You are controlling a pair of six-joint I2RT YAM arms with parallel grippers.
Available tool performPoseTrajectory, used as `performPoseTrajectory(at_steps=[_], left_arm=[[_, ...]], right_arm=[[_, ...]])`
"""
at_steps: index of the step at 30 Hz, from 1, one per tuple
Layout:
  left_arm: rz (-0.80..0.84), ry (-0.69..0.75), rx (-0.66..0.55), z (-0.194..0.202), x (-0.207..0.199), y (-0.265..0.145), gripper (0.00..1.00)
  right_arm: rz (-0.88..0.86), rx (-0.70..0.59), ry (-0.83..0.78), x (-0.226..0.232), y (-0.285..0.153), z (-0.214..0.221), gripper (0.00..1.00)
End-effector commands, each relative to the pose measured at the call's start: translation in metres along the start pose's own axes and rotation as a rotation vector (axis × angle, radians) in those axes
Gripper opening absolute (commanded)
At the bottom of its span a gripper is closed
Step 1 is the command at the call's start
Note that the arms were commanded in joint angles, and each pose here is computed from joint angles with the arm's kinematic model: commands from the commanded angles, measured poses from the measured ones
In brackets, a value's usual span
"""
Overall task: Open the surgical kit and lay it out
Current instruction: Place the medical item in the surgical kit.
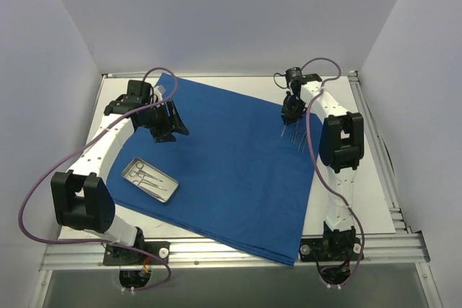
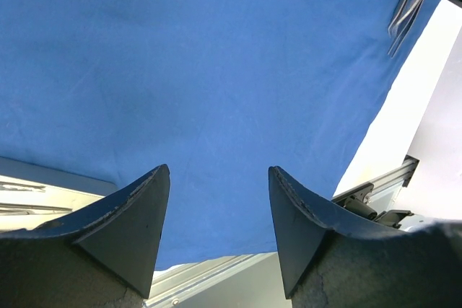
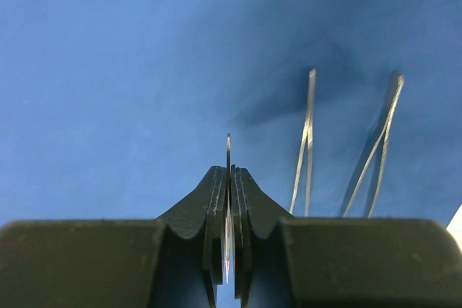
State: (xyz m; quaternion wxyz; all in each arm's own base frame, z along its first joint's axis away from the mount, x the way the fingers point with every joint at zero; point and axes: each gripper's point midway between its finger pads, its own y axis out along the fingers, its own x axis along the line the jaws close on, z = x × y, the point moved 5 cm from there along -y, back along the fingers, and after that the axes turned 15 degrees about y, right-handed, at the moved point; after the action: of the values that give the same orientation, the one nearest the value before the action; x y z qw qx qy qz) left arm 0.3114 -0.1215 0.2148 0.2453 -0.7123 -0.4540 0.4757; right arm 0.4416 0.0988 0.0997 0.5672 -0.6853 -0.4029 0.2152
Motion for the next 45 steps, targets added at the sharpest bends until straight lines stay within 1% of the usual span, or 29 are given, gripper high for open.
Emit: performPoseTrajectory(at_steps=[1,7,26,35,37,40,45], left_arm=[[0.033,0.026,-0.035,-0.014,-0.006,-0.007,0.65],[0.040,0.014,-0.031,-0.015,-0.003,-0.005,0.65],[0.063,-0.018,-0.025,-0.021,0.000,0.003,0.65],[0.065,-0.022,-0.023,-0.022,0.000,0.003,0.65],[0.063,-0.023,-0.022,-0.022,0.001,0.003,0.65],[0.060,-0.026,-0.021,-0.023,0.002,0.002,0.65],[0.057,-0.029,-0.022,-0.023,0.003,0.000,0.65]], right_arm=[[0.070,-0.001,-0.005,-0.014,0.012,-0.001,0.00],[0.102,-0.001,-0.007,-0.021,0.022,-0.004,0.00],[0.149,0.008,-0.053,-0.028,0.035,-0.005,0.00],[0.160,0.005,-0.070,-0.028,0.039,-0.008,0.07],[0.160,0.005,-0.068,-0.029,0.040,-0.009,0.10],[0.159,0.013,-0.067,-0.029,0.042,-0.008,0.13],[0.156,0.018,-0.065,-0.030,0.043,-0.008,0.15]])
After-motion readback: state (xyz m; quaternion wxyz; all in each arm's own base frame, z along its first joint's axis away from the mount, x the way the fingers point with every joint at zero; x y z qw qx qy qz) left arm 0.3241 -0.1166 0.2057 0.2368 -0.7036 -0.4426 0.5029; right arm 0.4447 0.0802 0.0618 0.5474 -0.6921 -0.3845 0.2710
